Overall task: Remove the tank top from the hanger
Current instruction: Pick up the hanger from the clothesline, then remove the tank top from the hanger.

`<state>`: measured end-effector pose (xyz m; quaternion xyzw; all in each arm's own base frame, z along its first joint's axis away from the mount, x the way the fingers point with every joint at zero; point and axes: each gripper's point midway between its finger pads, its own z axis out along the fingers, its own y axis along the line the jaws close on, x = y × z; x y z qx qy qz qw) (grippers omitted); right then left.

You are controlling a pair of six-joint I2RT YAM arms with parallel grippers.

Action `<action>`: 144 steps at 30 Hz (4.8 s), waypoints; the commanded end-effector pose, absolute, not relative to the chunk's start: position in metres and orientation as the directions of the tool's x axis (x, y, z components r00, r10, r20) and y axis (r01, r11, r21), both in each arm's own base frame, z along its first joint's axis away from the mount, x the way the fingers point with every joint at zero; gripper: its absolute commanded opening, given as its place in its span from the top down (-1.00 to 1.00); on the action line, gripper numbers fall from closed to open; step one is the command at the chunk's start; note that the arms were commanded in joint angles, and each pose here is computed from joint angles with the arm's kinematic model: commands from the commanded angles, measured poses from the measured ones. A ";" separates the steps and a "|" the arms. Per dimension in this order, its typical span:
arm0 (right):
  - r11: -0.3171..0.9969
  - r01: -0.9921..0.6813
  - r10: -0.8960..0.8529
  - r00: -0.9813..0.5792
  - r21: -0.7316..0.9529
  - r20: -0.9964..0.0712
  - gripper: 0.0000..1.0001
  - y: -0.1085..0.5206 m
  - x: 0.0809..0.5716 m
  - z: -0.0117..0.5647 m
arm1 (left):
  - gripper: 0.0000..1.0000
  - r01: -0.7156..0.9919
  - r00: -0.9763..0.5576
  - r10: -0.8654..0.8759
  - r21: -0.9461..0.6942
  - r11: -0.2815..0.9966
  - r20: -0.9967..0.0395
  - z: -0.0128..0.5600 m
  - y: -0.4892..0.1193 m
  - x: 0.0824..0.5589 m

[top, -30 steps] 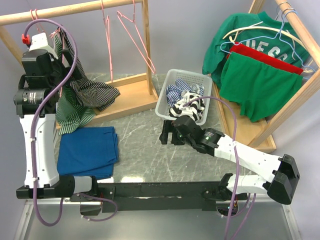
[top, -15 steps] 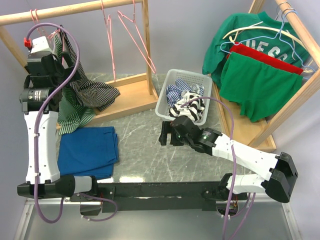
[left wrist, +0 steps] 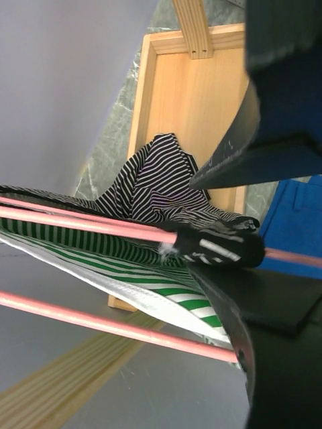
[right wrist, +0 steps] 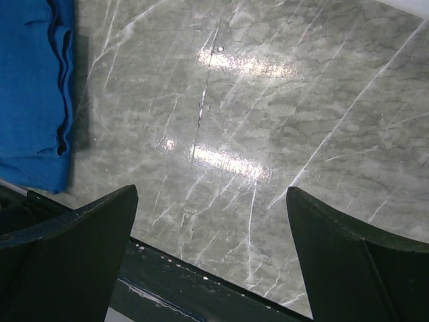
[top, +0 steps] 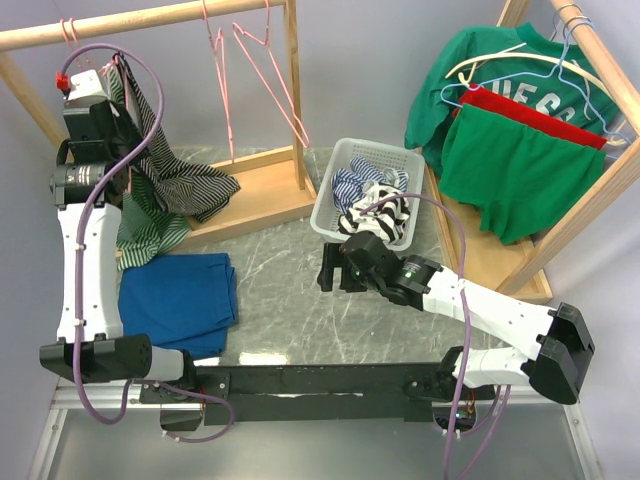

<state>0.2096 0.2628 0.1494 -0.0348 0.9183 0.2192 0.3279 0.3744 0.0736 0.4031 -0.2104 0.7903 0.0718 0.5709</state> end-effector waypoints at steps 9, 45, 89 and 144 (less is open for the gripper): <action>0.895 -0.227 0.066 -0.783 0.383 -0.618 -1.00 0.270 0.210 0.149 | 0.48 -0.397 -0.198 -0.245 -0.151 0.905 -0.949 0.425 0.074 0.376; 0.902 -0.236 0.032 -0.798 0.361 -0.602 -1.00 0.276 0.212 0.144 | 0.98 0.030 -0.027 -0.211 -0.212 0.977 -0.977 0.515 0.003 0.349; 0.931 -0.225 0.003 -0.783 0.288 -0.622 -1.00 0.263 0.217 0.161 | 0.98 0.405 -0.508 -0.148 -0.387 0.828 -0.849 0.347 -0.107 0.206; 0.865 -0.050 0.425 -0.455 0.500 -0.782 0.83 0.232 0.316 0.256 | 0.98 0.742 -0.538 0.126 -0.396 0.541 -0.834 0.345 -0.183 0.135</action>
